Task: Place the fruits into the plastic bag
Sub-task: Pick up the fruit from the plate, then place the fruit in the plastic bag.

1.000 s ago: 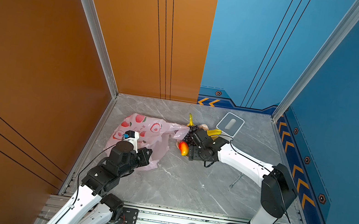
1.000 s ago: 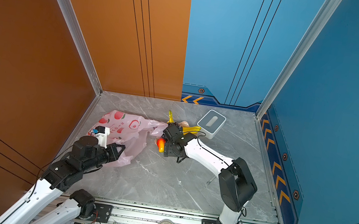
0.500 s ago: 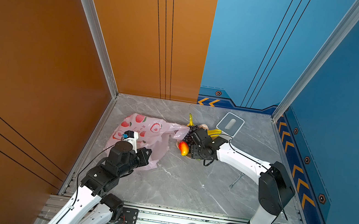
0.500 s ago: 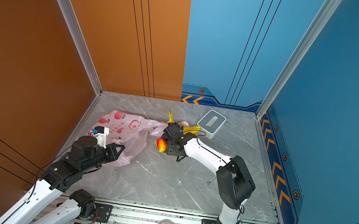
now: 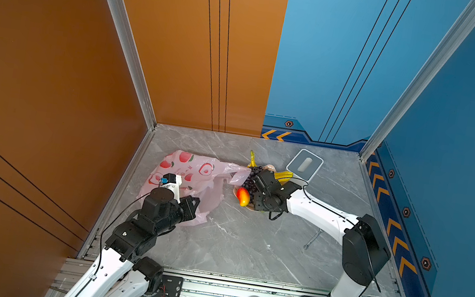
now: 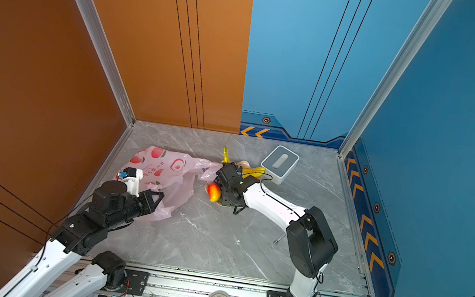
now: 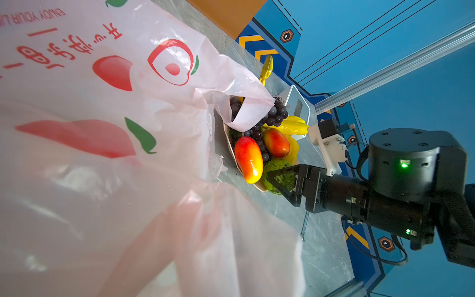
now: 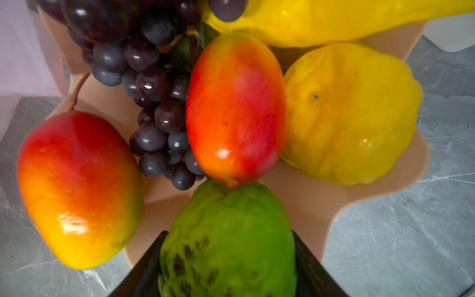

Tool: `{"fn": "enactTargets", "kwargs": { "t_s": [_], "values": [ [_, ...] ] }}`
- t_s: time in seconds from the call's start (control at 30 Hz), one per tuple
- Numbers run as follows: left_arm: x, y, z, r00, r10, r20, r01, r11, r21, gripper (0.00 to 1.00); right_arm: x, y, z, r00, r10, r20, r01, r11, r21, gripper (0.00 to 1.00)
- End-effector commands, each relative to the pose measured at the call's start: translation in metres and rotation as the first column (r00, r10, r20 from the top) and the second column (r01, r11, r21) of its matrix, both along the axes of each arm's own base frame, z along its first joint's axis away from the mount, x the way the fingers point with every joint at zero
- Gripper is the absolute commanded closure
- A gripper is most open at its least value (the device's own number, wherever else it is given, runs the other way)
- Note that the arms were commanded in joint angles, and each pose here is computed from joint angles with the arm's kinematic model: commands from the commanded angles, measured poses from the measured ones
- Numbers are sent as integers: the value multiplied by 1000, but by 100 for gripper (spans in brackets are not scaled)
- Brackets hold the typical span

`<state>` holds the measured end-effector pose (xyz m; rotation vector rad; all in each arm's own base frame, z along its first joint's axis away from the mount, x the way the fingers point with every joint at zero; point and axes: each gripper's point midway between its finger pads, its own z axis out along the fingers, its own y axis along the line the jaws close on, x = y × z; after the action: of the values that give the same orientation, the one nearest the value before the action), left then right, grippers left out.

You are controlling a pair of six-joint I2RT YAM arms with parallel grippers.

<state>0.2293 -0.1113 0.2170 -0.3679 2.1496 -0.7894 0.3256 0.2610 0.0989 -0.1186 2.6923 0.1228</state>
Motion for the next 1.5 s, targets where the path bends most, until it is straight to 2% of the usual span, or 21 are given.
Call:
{"fn": "enactTargets", "kwargs": {
  "t_s": [0.0,0.3,0.5,0.7,0.87,1.07,1.23,1.47],
  "values": [
    [-2,0,2,1000,-9,-2,9,1000,-1,100,-1,4,30,999,-1,51,-2,998,66,41],
    [0,-2,3,1000,-11,2,11,1000,-7,100,-14,-2,66,997,-20,80,6,985,173,41],
    [1,-3,4,1000,-16,0,16,1000,-10,100,-20,-3,105,992,-17,126,-26,943,331,41],
    [1,-4,5,1000,-18,1,18,1000,-14,100,-21,1,142,987,-21,159,-71,833,548,41],
    [1,-4,8,1000,-20,8,20,1000,-16,100,-23,4,164,984,-9,176,-111,742,661,41],
    [0,-5,10,1000,-26,13,26,999,-19,100,-30,4,189,976,-4,216,-161,654,739,41],
    [1,-6,12,999,-32,13,32,999,-19,100,-35,12,208,970,13,243,-209,558,803,41],
    [3,-7,17,999,-38,20,38,999,-19,100,-37,43,220,962,109,252,-274,429,861,41]
  ]
}}
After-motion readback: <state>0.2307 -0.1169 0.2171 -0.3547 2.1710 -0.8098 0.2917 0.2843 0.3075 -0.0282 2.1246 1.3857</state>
